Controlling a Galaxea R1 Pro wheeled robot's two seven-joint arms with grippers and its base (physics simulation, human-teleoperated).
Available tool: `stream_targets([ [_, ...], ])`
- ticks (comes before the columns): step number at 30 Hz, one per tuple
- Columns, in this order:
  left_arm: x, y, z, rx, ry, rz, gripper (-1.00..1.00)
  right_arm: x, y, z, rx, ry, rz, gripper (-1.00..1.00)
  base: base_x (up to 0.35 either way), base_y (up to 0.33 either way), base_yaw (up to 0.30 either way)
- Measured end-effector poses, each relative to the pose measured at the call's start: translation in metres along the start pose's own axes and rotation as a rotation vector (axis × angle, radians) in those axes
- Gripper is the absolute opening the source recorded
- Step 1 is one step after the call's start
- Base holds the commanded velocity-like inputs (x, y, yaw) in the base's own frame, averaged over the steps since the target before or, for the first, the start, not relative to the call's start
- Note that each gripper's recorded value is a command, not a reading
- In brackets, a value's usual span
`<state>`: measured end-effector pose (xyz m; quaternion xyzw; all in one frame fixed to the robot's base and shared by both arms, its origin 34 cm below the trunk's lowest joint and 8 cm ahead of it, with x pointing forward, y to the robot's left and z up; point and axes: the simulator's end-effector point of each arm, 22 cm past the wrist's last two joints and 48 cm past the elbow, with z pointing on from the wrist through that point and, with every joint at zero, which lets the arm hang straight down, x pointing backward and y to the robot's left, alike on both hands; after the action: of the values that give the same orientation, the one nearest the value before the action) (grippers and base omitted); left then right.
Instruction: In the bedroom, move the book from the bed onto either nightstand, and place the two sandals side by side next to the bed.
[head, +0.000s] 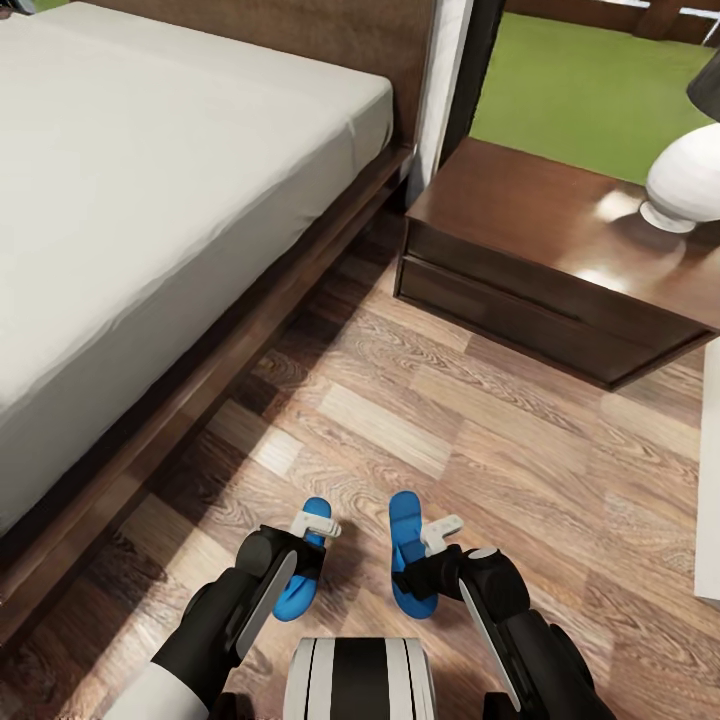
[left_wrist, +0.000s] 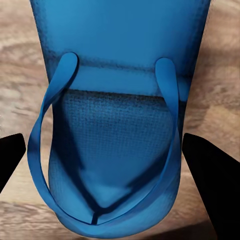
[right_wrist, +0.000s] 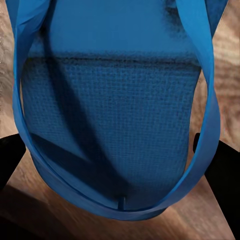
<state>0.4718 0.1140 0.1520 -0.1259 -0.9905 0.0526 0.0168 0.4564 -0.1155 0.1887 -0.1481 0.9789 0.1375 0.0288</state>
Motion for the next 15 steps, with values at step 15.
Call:
stream_targets([
  [15, 0.0044, -0.0012, 0.0053, 0.005, 0.012, -0.002, -1.0, 0.0057, 0.001, 0.0058, -0.006, 0.015, 0.003, -1.0, 0.0, 0.0, 0.115],
])
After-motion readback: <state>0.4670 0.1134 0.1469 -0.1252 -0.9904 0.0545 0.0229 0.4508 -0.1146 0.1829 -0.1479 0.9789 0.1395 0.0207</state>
